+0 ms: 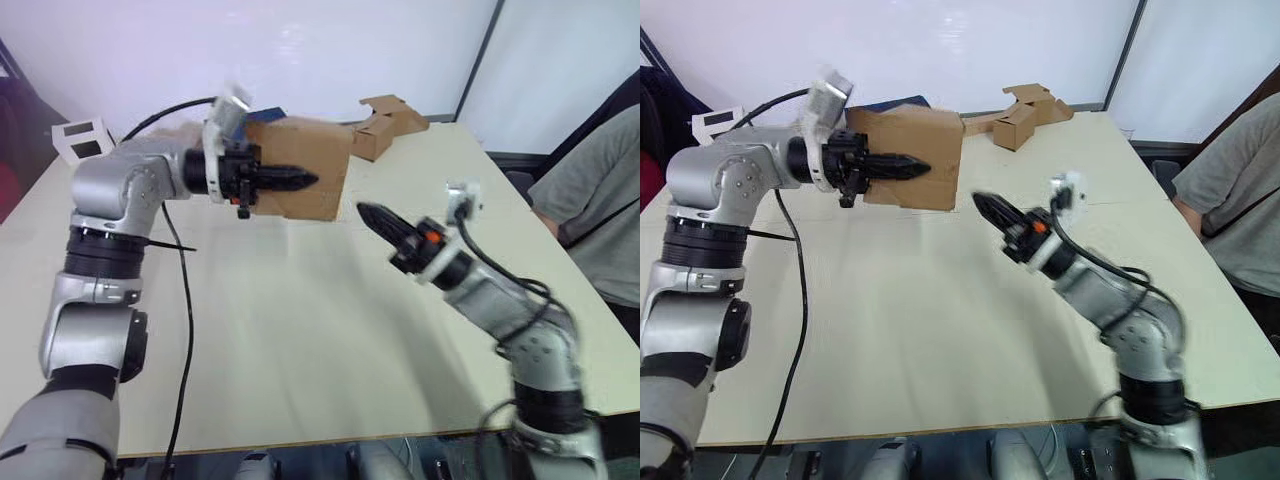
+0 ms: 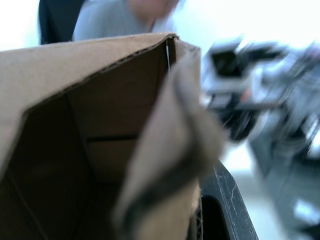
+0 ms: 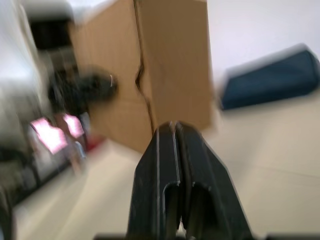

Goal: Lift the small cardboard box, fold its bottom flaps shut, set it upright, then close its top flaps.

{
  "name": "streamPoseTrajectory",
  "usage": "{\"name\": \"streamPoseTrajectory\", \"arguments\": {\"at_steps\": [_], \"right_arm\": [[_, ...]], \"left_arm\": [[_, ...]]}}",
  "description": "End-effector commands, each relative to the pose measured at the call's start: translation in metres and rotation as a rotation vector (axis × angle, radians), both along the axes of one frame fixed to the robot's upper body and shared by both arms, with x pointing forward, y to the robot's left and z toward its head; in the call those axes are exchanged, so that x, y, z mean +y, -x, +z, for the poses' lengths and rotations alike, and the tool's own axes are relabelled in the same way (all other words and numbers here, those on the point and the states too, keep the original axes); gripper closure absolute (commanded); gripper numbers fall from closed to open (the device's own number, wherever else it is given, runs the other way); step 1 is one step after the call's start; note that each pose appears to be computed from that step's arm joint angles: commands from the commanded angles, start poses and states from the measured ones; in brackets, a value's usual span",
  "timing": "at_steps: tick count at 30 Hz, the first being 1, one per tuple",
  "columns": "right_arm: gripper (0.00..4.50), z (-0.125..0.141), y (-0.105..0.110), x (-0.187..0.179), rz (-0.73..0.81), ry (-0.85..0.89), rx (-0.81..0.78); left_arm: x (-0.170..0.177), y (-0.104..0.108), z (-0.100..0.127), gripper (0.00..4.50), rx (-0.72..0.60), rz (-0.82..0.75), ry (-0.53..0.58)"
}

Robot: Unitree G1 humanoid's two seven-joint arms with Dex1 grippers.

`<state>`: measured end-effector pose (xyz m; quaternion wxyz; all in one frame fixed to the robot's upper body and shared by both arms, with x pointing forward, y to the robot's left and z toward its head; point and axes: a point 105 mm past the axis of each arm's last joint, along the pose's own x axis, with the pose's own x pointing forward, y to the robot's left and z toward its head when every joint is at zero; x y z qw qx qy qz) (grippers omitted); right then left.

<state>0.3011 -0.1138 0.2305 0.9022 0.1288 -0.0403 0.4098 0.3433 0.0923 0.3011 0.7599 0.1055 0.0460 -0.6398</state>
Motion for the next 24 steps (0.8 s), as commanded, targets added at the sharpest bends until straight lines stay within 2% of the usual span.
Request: {"name": "streamPoseTrajectory", "arguments": {"at_steps": [1,4,7,12,17,20,24], "right_arm": [[4.47,0.008,0.015,-0.002,0.042,0.166,-0.099],[4.47,0.007,0.019,-0.006,0.065,0.252,-0.111],[4.47,-0.012,0.027,-0.007,0.116,0.479,-0.111],[4.47,-0.048,0.041,-0.006,0.179,0.771,-0.099],[4.47,-0.056,0.04,-0.004,0.115,0.869,-0.147],[4.47,-0.06,0.043,0.007,0.101,0.828,-0.15],[4.47,-0.057,0.045,0.012,0.072,0.759,-0.15]], "left_arm": [[-0.008,0.004,-0.009,4.5,-0.035,0.016,-0.321],[-0.004,0.01,-0.034,4.5,-0.054,-0.038,-0.558],[-0.009,0.008,-0.056,4.5,-0.077,-0.075,-0.748],[-0.016,0.009,-0.074,4.5,-0.049,-0.105,-0.907],[-0.034,0.024,-0.089,4.5,-0.019,-0.182,-0.96],[-0.045,0.034,-0.097,4.5,0.044,-0.222,-0.961],[-0.051,0.035,-0.104,4.5,0.076,-0.216,-0.957]]}}
